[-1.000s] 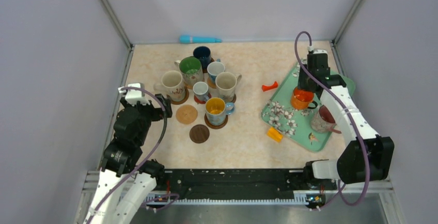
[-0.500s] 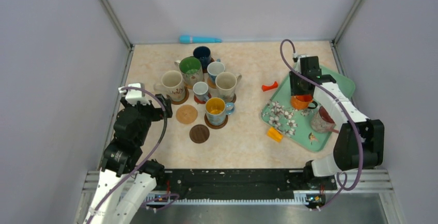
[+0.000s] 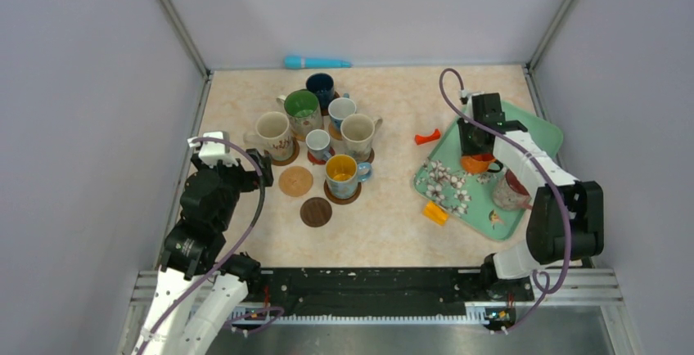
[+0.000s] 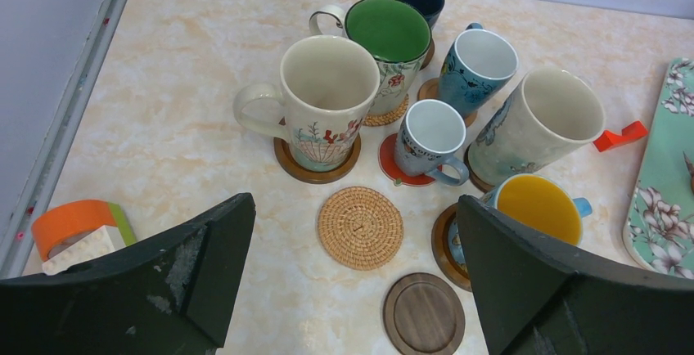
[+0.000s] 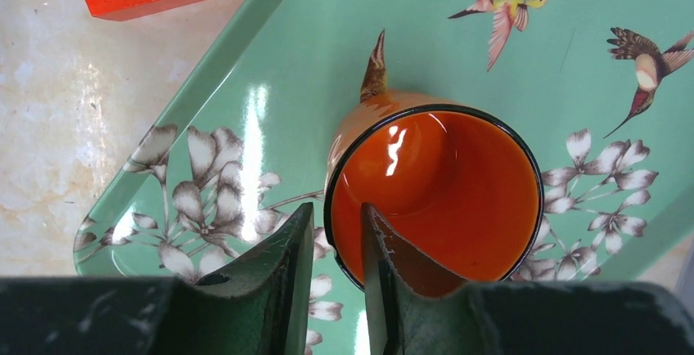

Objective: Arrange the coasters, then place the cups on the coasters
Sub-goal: Pick up the cup from the tray.

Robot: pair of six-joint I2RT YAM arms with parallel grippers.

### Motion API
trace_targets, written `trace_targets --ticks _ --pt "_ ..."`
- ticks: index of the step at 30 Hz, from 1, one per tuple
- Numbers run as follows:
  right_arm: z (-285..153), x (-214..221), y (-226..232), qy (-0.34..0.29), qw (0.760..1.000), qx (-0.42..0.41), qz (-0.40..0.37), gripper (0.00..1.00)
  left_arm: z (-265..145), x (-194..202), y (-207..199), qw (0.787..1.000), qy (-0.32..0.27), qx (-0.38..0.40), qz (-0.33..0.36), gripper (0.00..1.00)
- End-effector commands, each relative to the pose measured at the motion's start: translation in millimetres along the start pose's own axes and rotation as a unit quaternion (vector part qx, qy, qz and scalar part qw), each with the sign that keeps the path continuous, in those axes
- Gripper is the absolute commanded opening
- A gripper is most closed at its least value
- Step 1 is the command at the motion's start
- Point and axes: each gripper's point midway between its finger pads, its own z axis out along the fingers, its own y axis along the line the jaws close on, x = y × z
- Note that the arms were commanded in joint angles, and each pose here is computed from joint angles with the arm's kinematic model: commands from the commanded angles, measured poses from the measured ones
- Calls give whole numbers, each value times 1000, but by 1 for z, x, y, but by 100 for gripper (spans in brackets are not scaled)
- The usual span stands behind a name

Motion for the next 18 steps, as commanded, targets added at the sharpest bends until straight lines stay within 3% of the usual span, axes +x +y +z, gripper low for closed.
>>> trace_targets --ticks 1,5,10,18 --pt "3 -3 2 -10 1000 -4 0 26 2 -3 -2 1000 -10 3 -2 99" --pt "5 1 4 -6 1000 -10 0 20 1 -4 -1 1000 -10 2 -1 99" --pt "1 -3 0 -9 1000 -1 -4 0 1 -4 -1 1000 -11 2 -1 99" --pt "-41 -37 3 -71 997 0 -35 0 2 -3 -1 1000 -8 2 0 99"
